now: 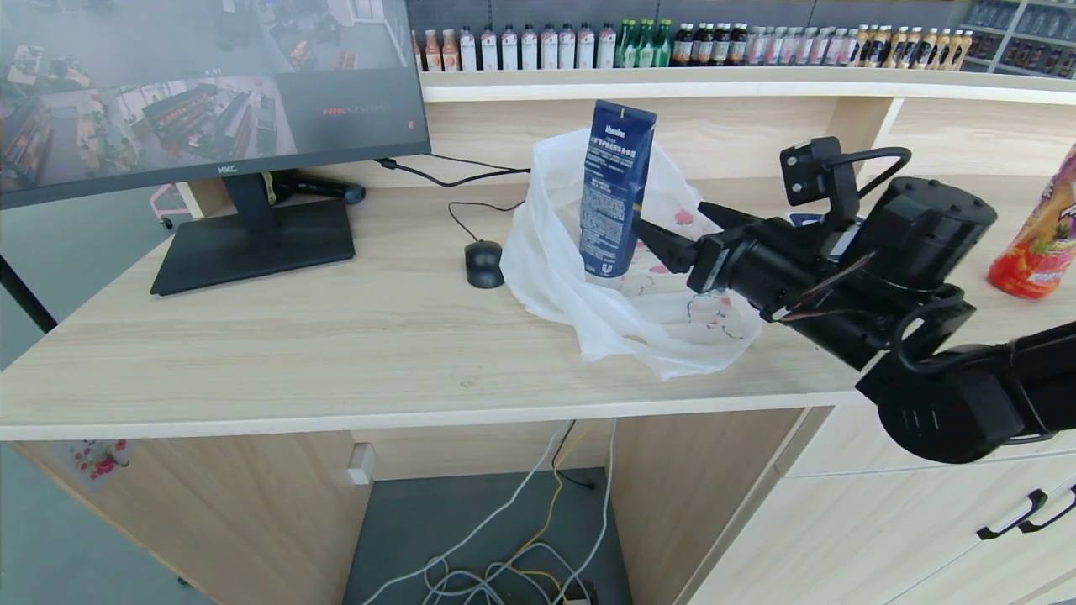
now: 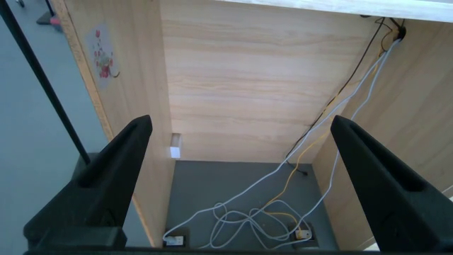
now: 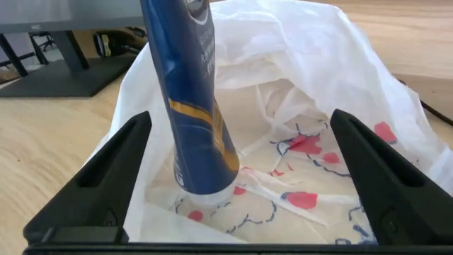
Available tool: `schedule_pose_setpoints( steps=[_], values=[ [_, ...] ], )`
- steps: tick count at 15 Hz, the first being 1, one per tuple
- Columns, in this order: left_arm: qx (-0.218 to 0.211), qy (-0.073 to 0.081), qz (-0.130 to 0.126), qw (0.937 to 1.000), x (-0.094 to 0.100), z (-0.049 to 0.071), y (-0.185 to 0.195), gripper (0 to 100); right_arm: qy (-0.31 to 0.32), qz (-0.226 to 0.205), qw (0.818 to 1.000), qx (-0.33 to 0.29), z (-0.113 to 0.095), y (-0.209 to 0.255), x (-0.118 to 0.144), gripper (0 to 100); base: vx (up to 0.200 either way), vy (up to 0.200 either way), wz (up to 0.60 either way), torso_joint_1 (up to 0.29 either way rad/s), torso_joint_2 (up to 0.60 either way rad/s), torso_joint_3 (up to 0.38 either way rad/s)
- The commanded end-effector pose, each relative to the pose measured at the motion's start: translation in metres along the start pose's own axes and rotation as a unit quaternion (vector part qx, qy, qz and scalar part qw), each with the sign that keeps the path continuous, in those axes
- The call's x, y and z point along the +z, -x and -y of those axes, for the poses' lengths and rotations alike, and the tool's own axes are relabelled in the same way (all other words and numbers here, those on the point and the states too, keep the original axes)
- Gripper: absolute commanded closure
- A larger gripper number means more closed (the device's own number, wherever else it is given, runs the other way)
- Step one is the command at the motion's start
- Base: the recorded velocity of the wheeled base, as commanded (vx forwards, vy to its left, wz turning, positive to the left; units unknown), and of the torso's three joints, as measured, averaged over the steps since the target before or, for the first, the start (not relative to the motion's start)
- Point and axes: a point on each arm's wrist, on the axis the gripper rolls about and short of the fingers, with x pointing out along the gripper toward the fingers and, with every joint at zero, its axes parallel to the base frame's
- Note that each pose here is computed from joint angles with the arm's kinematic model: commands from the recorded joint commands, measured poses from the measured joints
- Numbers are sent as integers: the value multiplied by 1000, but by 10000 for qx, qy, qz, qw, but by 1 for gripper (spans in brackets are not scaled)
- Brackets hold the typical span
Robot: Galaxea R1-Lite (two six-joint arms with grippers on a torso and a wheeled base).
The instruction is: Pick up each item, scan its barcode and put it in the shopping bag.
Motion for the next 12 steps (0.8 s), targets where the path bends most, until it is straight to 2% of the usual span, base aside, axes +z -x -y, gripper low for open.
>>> schedule_pose_setpoints(
  steps=[1, 6, 8, 11, 12],
  values=[
    [5, 1, 1, 10000, 0, 0, 0, 0, 26, 113, 9999, -58, -3, 44, 15, 0, 0, 0, 0, 0, 0, 0],
    [-3, -7, 1, 10000, 0, 0, 0, 0, 105, 387, 9991, -109, -13, 104, -3, 0, 0, 0, 0, 0, 0, 0],
    [-3, 9, 1, 10000, 0, 0, 0, 0, 100, 291, 9994, -167, -16, 121, -11, 0, 0, 0, 0, 0, 0, 0],
    [-3, 1, -7, 10000, 0, 0, 0, 0, 171, 489, 9984, -214, -19, 136, 2, 0, 0, 0, 0, 0, 0, 0],
    [-3, 1, 1, 10000, 0, 0, 0, 0, 408, 439, 9979, -250, -21, 146, 2, 0, 0, 0, 0, 0, 0, 0]
  ],
)
